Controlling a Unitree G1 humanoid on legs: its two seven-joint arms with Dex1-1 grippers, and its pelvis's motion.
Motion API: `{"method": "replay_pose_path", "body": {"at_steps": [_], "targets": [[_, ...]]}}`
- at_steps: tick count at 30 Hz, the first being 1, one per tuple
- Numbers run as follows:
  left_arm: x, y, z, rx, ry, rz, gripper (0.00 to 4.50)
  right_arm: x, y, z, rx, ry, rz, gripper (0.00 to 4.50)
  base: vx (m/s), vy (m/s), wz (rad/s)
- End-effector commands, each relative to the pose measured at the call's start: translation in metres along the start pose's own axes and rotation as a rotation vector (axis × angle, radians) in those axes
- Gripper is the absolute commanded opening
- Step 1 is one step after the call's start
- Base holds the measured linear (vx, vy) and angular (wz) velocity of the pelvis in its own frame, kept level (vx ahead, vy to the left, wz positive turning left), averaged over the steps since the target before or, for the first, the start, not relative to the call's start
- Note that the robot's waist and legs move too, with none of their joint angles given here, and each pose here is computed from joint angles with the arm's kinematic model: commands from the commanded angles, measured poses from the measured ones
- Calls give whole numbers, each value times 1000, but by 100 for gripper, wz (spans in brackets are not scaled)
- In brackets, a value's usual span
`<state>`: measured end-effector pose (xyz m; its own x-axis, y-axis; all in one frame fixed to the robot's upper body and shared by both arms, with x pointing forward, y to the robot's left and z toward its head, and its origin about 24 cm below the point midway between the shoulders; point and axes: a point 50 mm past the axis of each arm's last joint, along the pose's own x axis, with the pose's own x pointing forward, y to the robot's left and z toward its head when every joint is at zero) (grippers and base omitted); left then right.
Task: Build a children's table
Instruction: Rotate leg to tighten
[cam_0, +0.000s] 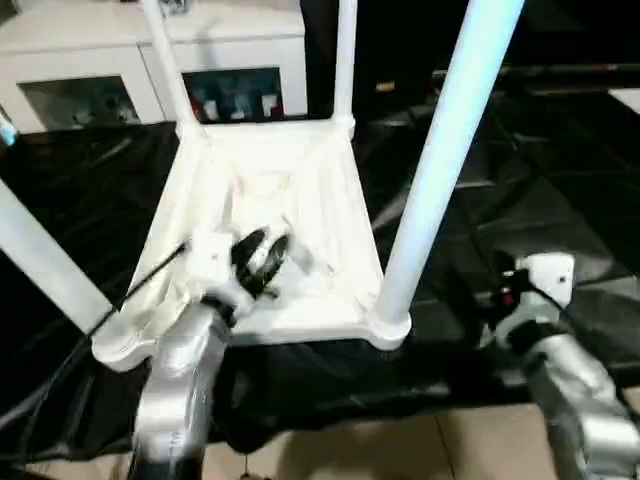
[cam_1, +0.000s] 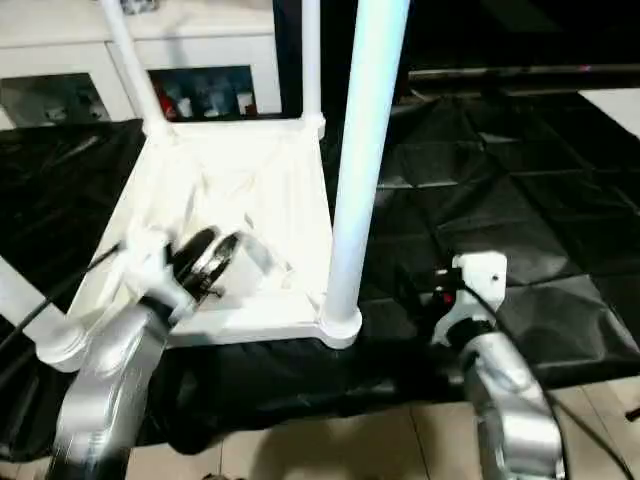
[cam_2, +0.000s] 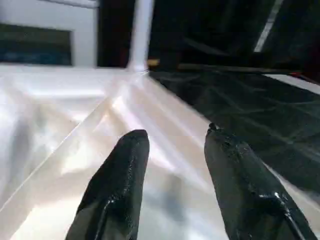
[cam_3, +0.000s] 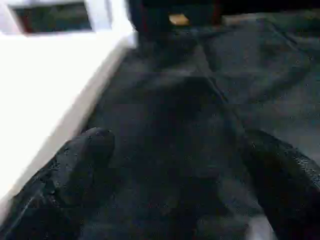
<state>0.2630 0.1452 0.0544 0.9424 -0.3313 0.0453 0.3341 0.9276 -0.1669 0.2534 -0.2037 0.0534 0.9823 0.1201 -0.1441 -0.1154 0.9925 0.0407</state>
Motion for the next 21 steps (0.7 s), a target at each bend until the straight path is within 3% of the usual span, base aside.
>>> {"method": "replay_pose_path", "body": {"at_steps": [1,4,9,11,12,13,21], "targets": [[-4,2,3,19,-12,32,229,0,2,-3,-43,26,0,450,0,0,0],[-8,2,4,74,-14,65,229,4,11,-5,-133,11,89,450,0,0,0],[-23,3,4,125,-6,186,229,8,19,-3,-162,-4,122,450,11,-16,28],[-28,1,2,111,-5,186,229,7,18,-1,-140,-16,108,450,28,-116,56],[-35,0,2,73,-19,174,229,6,15,-1,-56,-29,73,450,30,-146,55],[-38,0,1,76,-16,180,229,6,13,-3,-32,-30,60,450,53,-196,40],[-59,9,-3,145,40,210,229,-4,11,-15,-56,-6,40,450,18,-33,7]]}}
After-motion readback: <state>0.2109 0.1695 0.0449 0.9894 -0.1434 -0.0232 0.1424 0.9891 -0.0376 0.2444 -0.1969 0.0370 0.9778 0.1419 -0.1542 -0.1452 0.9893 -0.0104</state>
